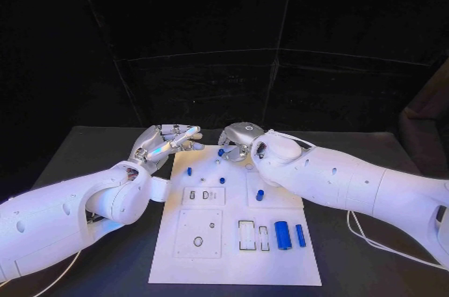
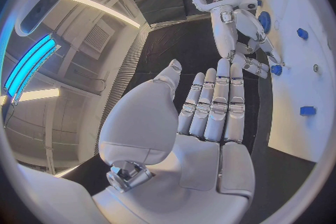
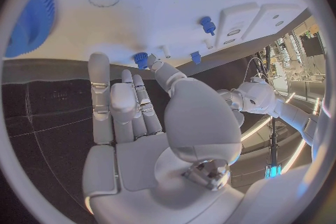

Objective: Assemble the parts on the task board

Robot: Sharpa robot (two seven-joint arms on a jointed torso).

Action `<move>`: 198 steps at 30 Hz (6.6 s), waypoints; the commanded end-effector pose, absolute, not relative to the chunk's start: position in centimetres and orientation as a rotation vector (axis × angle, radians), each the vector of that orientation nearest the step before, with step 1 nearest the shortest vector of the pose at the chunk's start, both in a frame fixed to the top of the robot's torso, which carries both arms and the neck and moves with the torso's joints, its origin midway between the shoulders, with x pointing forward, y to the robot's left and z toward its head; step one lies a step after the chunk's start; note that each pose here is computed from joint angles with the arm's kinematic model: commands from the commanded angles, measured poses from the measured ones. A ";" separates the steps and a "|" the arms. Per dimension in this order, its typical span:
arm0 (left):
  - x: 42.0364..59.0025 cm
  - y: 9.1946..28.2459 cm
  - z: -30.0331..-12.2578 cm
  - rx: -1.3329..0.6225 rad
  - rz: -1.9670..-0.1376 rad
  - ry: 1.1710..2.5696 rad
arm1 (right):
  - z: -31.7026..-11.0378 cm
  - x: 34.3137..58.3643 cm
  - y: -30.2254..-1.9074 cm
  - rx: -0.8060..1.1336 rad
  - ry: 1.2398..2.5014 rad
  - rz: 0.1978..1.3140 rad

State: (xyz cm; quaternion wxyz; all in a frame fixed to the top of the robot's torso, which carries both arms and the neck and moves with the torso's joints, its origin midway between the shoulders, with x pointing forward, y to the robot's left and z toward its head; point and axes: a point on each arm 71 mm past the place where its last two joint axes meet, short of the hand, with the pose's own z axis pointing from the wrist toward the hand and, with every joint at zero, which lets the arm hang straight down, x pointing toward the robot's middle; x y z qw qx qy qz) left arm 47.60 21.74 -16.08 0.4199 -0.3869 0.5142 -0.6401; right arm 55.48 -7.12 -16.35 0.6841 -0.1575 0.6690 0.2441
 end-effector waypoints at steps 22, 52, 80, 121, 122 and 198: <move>47.8 22.0 -16.2 -0.959 -1.616 1.302 | -15.9 54.4 -20.2 -0.009 1.757 0.461; 48.0 22.2 -16.6 -0.965 -1.608 1.314 | -15.9 54.7 -17.9 -0.130 1.722 0.381; 48.1 22.3 -16.7 -0.971 -1.603 1.326 | -16.0 54.5 -18.5 -0.179 1.744 0.341; 48.2 22.5 -16.8 -0.972 -1.602 1.328 | -13.1 51.4 -9.5 -0.310 1.428 0.461; 48.2 22.5 -16.8 -0.972 -1.602 1.327 | -13.1 51.4 -9.1 -0.315 1.429 0.466; 48.5 22.7 -16.9 -0.976 -1.587 1.322 | -16.9 52.6 -6.1 -0.355 1.666 0.514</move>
